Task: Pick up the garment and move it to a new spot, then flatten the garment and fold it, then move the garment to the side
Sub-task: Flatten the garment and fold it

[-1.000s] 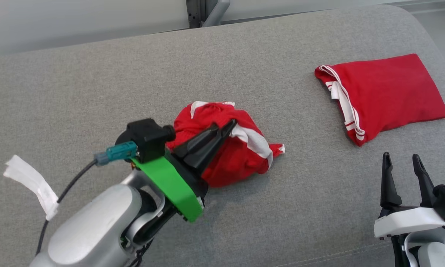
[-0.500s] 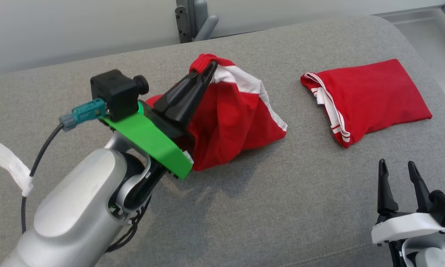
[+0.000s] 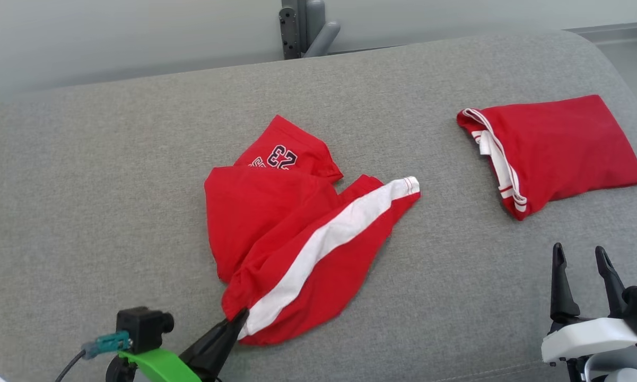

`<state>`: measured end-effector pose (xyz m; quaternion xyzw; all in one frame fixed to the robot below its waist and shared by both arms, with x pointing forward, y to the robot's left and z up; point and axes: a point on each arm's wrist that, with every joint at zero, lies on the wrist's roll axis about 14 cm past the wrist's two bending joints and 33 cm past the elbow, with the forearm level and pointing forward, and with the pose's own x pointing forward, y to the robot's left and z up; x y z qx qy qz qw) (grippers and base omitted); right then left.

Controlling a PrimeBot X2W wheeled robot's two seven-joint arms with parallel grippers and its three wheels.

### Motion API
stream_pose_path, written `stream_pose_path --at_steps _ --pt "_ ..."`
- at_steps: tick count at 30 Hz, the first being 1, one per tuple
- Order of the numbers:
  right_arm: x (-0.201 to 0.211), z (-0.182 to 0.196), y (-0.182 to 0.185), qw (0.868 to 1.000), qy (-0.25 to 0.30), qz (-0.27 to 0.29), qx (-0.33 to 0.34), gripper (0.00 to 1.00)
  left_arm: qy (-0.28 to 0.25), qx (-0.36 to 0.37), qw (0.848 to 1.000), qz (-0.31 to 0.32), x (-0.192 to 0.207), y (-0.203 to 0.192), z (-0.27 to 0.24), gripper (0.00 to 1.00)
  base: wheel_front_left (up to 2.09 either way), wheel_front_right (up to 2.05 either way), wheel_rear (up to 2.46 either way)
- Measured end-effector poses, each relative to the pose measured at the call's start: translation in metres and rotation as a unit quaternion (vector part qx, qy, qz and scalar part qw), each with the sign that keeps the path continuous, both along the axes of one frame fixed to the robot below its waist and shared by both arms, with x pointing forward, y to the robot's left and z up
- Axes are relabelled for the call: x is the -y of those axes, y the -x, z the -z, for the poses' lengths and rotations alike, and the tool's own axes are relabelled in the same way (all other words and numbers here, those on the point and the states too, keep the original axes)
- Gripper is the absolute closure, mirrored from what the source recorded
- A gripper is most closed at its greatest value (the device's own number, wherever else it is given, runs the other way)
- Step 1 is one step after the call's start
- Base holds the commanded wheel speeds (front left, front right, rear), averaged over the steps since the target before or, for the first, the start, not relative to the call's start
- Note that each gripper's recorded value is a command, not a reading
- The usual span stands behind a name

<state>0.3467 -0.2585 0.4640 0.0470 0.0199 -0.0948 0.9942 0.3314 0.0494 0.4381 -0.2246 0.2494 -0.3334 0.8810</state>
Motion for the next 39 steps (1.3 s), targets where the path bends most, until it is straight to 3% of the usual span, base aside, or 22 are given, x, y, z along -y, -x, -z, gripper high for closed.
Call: stream_pose_path --at_steps 10,12,17,20,21,24,25,26,27,28,39 --pt "-0.032 0.006 -0.025 0.998 0.009 -0.054 -0.007 0.00 -0.008 -0.018 0.994 -0.105 -0.048 0.003 0.025 0.99 0.00 0.00 0.00" --pt "-0.039 0.007 -0.029 0.998 0.009 -0.065 -0.007 0.00 -0.015 -0.014 0.993 -0.118 -0.054 0.002 0.027 0.79 0.00 0.00 0.00" --pt "-0.052 0.007 -0.037 0.996 0.008 -0.085 -0.007 0.00 -0.017 -0.014 0.990 -0.137 -0.062 0.004 0.032 0.59 0.00 0.00 0.00" --pt "-0.056 0.006 -0.040 0.996 0.008 -0.091 -0.005 0.00 -0.026 -0.016 0.989 -0.146 -0.069 0.007 0.036 0.27 0.00 0.00 0.00" --pt "-0.057 0.006 -0.040 0.996 0.008 -0.092 -0.004 0.00 -0.030 -0.015 0.988 -0.148 -0.071 0.009 0.037 0.24 0.00 0.00 0.00" --pt "-0.059 0.006 -0.041 0.995 0.008 -0.095 -0.003 0.00 -0.039 -0.016 0.987 -0.153 -0.077 0.011 0.041 0.34 0.00 0.00 0.00" --pt "-0.060 0.005 -0.042 0.995 0.008 -0.096 -0.003 0.00 -0.043 -0.015 0.987 -0.156 -0.079 0.012 0.042 0.31 0.00 0.00 0.00" --pt "-0.061 0.005 -0.042 0.995 0.008 -0.098 -0.003 0.00 -0.048 -0.016 0.986 -0.159 -0.083 0.012 0.044 0.23 0.00 0.00 0.00" --pt "-0.061 0.005 -0.043 0.995 0.009 -0.099 -0.003 0.00 -0.052 -0.014 0.985 -0.161 -0.085 0.012 0.045 0.03 0.00 0.00 0.00" --pt "-0.062 0.006 -0.043 0.995 0.010 -0.100 -0.004 0.00 -0.055 -0.012 0.985 -0.164 -0.087 0.011 0.045 0.00 0.00 0.00 0.00" --pt "-0.068 0.002 -0.047 0.994 0.015 -0.109 0.002 0.00 -0.082 0.026 0.976 -0.199 -0.109 0.006 0.036 0.00 0.00 0.00 0.00"
